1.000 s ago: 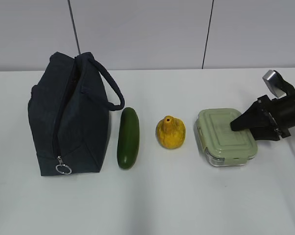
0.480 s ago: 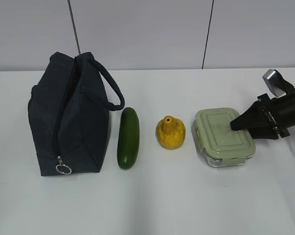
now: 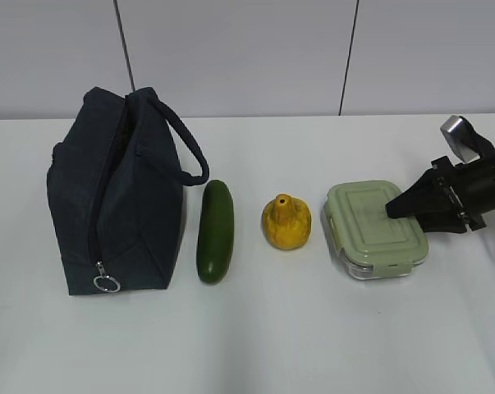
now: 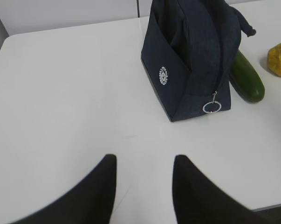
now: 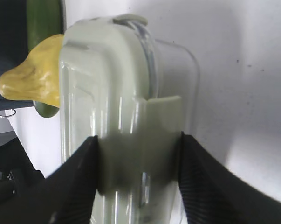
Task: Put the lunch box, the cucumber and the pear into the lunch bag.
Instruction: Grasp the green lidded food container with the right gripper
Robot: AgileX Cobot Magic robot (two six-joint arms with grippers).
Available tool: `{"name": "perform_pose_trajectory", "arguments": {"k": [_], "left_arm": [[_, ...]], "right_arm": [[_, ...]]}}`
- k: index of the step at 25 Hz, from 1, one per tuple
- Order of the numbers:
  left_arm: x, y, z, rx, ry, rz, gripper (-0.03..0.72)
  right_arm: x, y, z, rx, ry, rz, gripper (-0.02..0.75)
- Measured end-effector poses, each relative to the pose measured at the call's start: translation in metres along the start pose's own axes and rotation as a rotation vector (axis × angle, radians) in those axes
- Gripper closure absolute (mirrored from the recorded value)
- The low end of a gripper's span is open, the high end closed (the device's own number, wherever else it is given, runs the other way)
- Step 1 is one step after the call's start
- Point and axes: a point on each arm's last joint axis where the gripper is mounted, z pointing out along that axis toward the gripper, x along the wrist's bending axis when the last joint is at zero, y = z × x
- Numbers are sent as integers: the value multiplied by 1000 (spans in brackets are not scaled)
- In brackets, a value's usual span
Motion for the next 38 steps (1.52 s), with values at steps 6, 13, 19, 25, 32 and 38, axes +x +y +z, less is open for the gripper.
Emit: {"name": "perform_pose_trajectory", "arguments": {"k": [6,13,19,25,32,38], "left_arm": [[0,0,0,0,0,0,447],[0,0,0,0,0,1,447],[0,0,0,0,0,1,447],[-2,4,0,-5,-26,-13,447],[-11,71,31,-75,-212,-211,447],[-6,128,103,147,-251,-245,447]], "right_arm": [[0,1,0,-6,4,3,349],[0,1,0,-8,5,4,349],[0,1,0,-8,5,4,349],[0,0,0,-8,6,5,349],[0,1,0,-9,7,6,349],[0,1,0,-10,7,6,349]]}}
